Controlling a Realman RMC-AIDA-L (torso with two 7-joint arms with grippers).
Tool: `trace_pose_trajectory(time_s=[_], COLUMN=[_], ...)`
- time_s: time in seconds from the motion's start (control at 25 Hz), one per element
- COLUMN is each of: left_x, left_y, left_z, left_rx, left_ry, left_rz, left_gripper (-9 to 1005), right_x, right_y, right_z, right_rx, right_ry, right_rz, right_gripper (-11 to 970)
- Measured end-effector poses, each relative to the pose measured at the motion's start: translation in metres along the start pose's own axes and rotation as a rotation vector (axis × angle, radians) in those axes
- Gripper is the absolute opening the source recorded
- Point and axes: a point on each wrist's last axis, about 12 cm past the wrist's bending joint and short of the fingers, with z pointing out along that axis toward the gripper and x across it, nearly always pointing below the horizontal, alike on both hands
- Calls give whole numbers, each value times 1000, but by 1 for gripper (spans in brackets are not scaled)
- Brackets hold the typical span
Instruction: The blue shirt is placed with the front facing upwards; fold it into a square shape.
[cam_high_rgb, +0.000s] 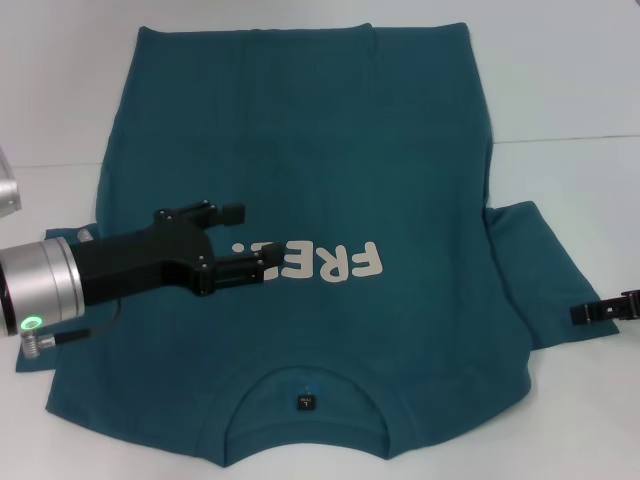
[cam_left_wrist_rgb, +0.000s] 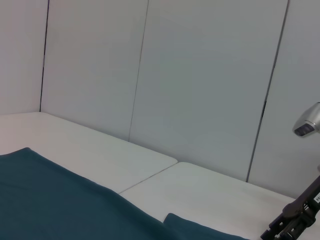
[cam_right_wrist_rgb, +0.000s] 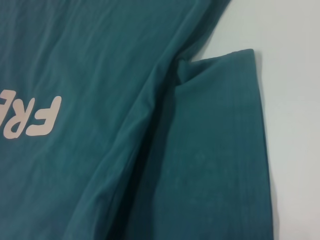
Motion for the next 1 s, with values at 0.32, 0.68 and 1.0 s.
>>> trace_pose_trajectory(time_s=[0.32, 0.68, 1.0], left_x=[0, 0, 1], left_y=[0, 0, 0], left_z=[0, 0, -1], left_rx=[0, -1, -4], left_ry=[2, 5, 6], left_rz=[3, 8, 10], left_gripper=[861, 862, 862], right_x=[0, -2, -2], right_y=[2, 4, 8], right_z=[5, 8, 12], right_rx=[-3, -9, -30], right_ry=[9, 10, 12], right_rz=[-1, -2, 3], right_gripper=[914, 914, 915])
